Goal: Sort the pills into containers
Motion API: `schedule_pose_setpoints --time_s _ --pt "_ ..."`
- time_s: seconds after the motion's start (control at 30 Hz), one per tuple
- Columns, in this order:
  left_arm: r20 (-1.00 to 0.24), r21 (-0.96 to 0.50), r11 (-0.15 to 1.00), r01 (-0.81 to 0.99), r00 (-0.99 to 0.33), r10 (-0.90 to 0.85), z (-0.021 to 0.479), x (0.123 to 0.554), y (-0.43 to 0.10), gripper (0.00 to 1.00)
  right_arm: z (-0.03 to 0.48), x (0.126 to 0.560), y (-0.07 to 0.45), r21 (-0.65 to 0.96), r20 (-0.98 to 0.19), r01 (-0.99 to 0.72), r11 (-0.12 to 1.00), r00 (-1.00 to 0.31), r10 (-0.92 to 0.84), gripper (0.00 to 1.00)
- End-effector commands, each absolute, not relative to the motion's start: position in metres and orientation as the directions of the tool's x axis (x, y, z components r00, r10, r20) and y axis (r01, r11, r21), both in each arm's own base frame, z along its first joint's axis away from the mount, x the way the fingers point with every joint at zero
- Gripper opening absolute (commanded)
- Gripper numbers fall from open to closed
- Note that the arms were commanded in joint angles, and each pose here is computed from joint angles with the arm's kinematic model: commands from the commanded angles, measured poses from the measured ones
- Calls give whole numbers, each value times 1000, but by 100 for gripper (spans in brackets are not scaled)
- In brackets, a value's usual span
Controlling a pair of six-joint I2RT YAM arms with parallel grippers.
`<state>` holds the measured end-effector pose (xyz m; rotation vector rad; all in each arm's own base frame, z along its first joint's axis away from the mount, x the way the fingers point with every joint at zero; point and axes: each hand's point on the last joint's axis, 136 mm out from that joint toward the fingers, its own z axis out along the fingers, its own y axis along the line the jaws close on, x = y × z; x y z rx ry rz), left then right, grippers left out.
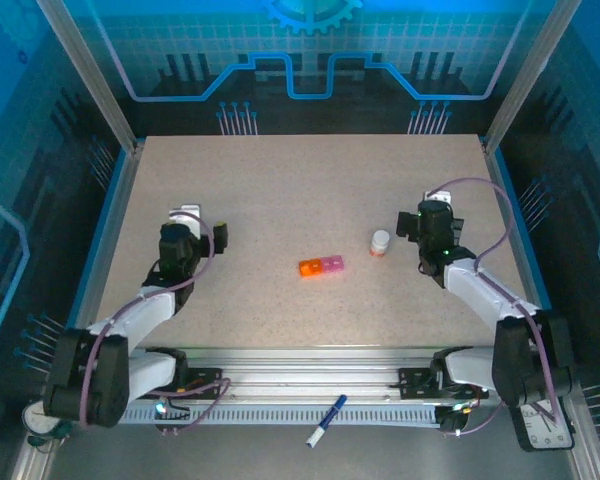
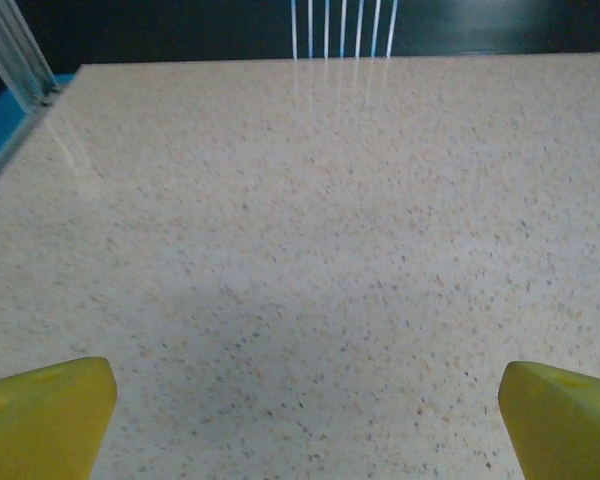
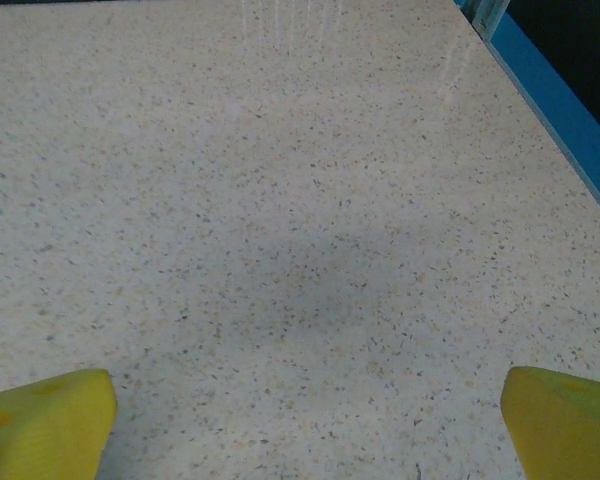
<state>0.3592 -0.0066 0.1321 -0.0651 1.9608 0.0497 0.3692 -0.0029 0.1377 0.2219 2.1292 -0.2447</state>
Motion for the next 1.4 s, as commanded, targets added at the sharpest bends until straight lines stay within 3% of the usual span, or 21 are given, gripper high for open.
schedule_pose_setpoints --time_s 0.0,0.5,0.67,1.37 --pt "-969 -23 1000 -10 -246 -24 144 368 -15 99 147 382 -13 -123 -904 272 954 -427 6 100" --pt "-965 -4 1000 -6 -262 -5 101 389 -16 99 110 384 8 -83 -976 50 995 -208 -71 100" --pt "-938 -89 996 3 -338 -83 95 400 -6 99 98 396 10 -56 -940 15 998 -337 -47 100" --pt "-940 -79 997 -10 -331 -78 95 399 -5 99 98 397 11 -69 -943 14 997 -328 -61 100"
